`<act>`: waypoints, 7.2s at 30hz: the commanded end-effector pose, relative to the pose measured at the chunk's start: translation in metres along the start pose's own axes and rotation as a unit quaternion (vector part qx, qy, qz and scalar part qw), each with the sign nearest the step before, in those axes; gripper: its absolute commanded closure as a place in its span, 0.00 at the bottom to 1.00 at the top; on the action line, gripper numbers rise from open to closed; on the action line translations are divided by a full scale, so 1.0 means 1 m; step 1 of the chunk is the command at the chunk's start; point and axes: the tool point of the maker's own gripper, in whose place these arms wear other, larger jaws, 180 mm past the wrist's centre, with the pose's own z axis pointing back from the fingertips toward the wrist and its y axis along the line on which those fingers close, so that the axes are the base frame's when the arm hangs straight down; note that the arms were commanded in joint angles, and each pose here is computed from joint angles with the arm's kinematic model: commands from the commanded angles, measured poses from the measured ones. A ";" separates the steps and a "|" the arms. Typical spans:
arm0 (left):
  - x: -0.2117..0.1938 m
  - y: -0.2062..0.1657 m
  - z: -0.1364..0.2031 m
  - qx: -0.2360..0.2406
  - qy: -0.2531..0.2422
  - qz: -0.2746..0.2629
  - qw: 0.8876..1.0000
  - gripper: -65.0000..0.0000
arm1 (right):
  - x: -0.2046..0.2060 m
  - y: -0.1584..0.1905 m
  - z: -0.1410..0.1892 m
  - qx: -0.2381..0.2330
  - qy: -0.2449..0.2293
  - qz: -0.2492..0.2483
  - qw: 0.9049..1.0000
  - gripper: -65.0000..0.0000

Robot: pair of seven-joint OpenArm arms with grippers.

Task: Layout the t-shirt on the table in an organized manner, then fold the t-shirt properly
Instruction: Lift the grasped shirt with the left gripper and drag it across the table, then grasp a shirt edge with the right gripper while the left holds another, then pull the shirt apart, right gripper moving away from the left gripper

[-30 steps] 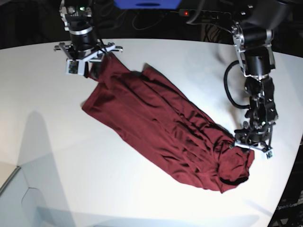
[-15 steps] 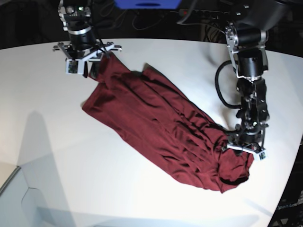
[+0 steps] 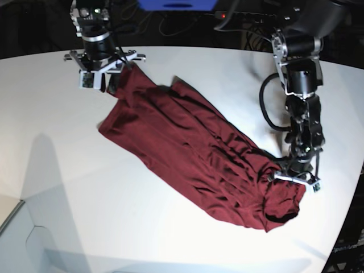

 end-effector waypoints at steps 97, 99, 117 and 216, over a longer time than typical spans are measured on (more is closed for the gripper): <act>-0.174 -0.134 0.161 -0.333 0.139 -0.226 0.905 1.00 | -0.006 -0.065 0.017 -0.087 0.003 0.007 0.996 0.73; -0.139 -0.108 0.149 -0.298 0.106 -0.213 0.925 0.99 | -0.005 -0.064 0.016 -0.085 0.001 0.007 0.996 0.73; 0.056 0.070 0.114 -0.042 -0.053 -0.104 0.992 1.00 | 0.031 -0.005 -0.014 -0.007 -0.029 -0.002 1.000 0.71; 0.136 0.179 0.167 0.094 -0.201 0.045 0.974 1.00 | 0.303 -0.051 -0.105 -0.051 -0.225 -0.004 0.973 1.00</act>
